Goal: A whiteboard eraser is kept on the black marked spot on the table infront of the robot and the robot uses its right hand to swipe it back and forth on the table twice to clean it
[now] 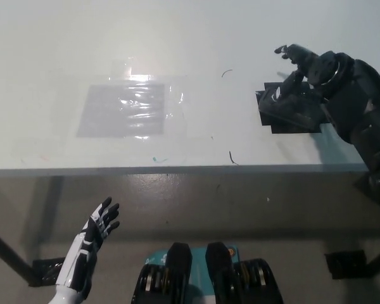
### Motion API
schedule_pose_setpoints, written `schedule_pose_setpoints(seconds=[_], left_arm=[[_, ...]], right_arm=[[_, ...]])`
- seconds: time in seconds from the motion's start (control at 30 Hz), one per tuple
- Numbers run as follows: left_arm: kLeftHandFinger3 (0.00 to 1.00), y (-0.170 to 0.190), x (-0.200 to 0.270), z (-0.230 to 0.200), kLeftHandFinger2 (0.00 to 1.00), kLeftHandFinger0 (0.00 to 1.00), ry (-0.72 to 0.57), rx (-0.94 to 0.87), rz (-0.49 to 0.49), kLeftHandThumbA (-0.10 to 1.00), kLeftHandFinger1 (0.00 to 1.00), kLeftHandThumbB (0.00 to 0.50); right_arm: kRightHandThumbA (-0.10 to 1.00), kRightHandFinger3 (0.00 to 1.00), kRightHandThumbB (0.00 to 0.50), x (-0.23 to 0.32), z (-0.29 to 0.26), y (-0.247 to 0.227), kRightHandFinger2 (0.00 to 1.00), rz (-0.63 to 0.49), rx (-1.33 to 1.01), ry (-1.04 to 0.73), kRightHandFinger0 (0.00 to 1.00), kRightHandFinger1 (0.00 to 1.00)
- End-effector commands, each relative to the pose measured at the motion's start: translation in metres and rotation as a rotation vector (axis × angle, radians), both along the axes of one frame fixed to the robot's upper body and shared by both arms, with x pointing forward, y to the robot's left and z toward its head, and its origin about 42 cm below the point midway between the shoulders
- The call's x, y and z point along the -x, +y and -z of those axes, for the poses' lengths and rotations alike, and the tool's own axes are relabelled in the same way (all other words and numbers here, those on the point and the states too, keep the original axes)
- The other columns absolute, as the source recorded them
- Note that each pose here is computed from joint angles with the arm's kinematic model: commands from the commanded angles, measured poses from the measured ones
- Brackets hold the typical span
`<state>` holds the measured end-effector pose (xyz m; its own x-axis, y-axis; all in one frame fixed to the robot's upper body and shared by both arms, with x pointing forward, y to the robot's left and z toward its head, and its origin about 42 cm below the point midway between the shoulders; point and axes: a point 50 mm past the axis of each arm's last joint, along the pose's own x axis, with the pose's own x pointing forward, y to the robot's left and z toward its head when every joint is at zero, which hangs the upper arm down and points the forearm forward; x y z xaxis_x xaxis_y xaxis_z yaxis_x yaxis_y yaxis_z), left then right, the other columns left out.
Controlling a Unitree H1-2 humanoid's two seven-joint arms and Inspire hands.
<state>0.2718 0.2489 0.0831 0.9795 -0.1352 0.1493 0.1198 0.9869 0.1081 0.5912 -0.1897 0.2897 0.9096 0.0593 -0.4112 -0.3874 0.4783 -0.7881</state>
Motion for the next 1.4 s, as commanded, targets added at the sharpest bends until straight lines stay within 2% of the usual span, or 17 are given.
schedule_pose_setpoints(seconds=[0.0, 0.2, 0.27, 0.4, 0.7, 0.87, 1.03, 1.07, 1.1, 1.13, 1.17, 1.2, 1.23, 1.27, 1.3, 1.33, 1.37], left_arm=[[1.0, 0.0, 0.005, -0.009, 1.0, 1.0, -0.075, -0.029, 0.036, 1.0, 1.0, 0.409], [1.0, -0.001, 0.007, -0.005, 1.0, 1.0, -0.068, -0.031, 0.031, 1.0, 1.0, 0.413], [1.0, -0.001, 0.007, -0.004, 1.0, 1.0, -0.068, -0.031, 0.031, 1.0, 1.0, 0.413], [1.0, -0.001, 0.007, -0.004, 1.0, 1.0, -0.067, -0.03, 0.039, 1.0, 1.0, 0.42], [1.0, -0.003, 0.005, -0.004, 1.0, 1.0, -0.073, -0.033, 0.04, 1.0, 1.0, 0.417], [1.0, -0.003, 0.004, -0.004, 1.0, 1.0, -0.079, -0.039, 0.049, 1.0, 1.0, 0.422], [1.0, -0.002, 0.003, -0.005, 1.0, 1.0, -0.082, -0.046, 0.045, 1.0, 1.0, 0.425], [1.0, -0.003, 0.003, -0.005, 1.0, 1.0, -0.083, -0.047, 0.046, 1.0, 1.0, 0.424], [1.0, -0.002, 0.003, -0.006, 1.0, 1.0, -0.083, -0.048, 0.048, 1.0, 1.0, 0.424], [1.0, -0.002, 0.003, -0.006, 1.0, 1.0, -0.082, -0.048, 0.05, 1.0, 1.0, 0.42], [1.0, -0.002, 0.003, -0.006, 1.0, 1.0, -0.082, -0.051, 0.051, 1.0, 1.0, 0.419], [1.0, -0.002, 0.003, -0.006, 1.0, 1.0, -0.084, -0.057, 0.051, 1.0, 1.0, 0.415], [1.0, -0.002, 0.003, -0.006, 1.0, 1.0, -0.084, -0.06, 0.051, 1.0, 1.0, 0.415], [1.0, -0.002, 0.003, -0.006, 1.0, 1.0, -0.083, -0.063, 0.051, 1.0, 1.0, 0.415], [1.0, -0.002, 0.004, -0.006, 1.0, 1.0, -0.082, -0.065, 0.048, 1.0, 1.0, 0.424], [1.0, -0.002, 0.004, -0.006, 1.0, 1.0, -0.082, -0.066, 0.047, 1.0, 1.0, 0.425], [1.0, -0.003, 0.004, -0.006, 1.0, 1.0, -0.08, -0.072, 0.045, 1.0, 1.0, 0.437]], right_arm=[[1.0, 1.0, 0.352, -0.005, -0.022, 0.004, 1.0, -0.035, 0.039, -0.011, 1.0, 1.0], [1.0, 1.0, 0.303, -0.002, -0.008, -0.006, 1.0, -0.009, 0.027, 0.022, 1.0, 1.0], [1.0, 1.0, 0.312, -0.002, -0.006, -0.007, 1.0, -0.006, 0.055, 0.023, 1.0, 1.0], [1.0, 1.0, 0.283, -0.001, -0.001, -0.013, 1.0, 0.003, 0.064, 0.034, 1.0, 1.0], [1.0, 1.0, 0.309, 0.002, 0.01, -0.016, 1.0, 0.002, 0.085, 0.064, 1.0, 1.0], [1.0, 1.0, 0.343, 0.004, 0.017, -0.016, 1.0, -0.012, 0.1, 0.07, 1.0, 1.0], [1.0, 1.0, 0.353, 0.006, 0.025, -0.015, 1.0, 0.034, 0.064, 0.023, 1.0, 1.0], [1.0, 1.0, 0.331, 0.006, 0.026, -0.016, 1.0, 0.064, 0.038, -0.022, 1.0, 1.0], [0.94, 1.0, 0.304, 0.006, 0.027, -0.016, 1.0, 0.094, 0.03, -0.057, 0.89, 1.0], [0.88, 1.0, 0.237, 0.006, 0.027, -0.016, 1.0, 0.111, 0.053, -0.113, 0.98, 1.0], [0.8, 1.0, 0.207, 0.006, 0.026, -0.016, 1.0, 0.125, 0.059, -0.154, 1.0, 1.0], [0.73, 1.0, 0.169, 0.005, 0.023, -0.015, 0.91, 0.146, 0.041, -0.193, 0.82, 0.89], [0.68, 0.8, 0.144, 0.005, 0.021, -0.014, 0.61, 0.155, 0.027, -0.222, 0.48, 0.56], [0.66, 0.7, 0.132, 0.004, 0.019, -0.014, 0.49, 0.159, 0.015, -0.245, 0.35, 0.44], [0.69, 0.51, 0.131, 0.003, 0.016, -0.014, 0.29, 0.161, 0.003, -0.258, 0.15, 0.22], [0.69, 0.47, 0.131, 0.003, 0.015, -0.014, 0.25, 0.162, -0.002, -0.263, 0.14, 0.17], [0.7, 0.52, 0.145, 0.002, 0.012, -0.014, 0.36, 0.159, -0.002, -0.285, 0.29, 0.33]])
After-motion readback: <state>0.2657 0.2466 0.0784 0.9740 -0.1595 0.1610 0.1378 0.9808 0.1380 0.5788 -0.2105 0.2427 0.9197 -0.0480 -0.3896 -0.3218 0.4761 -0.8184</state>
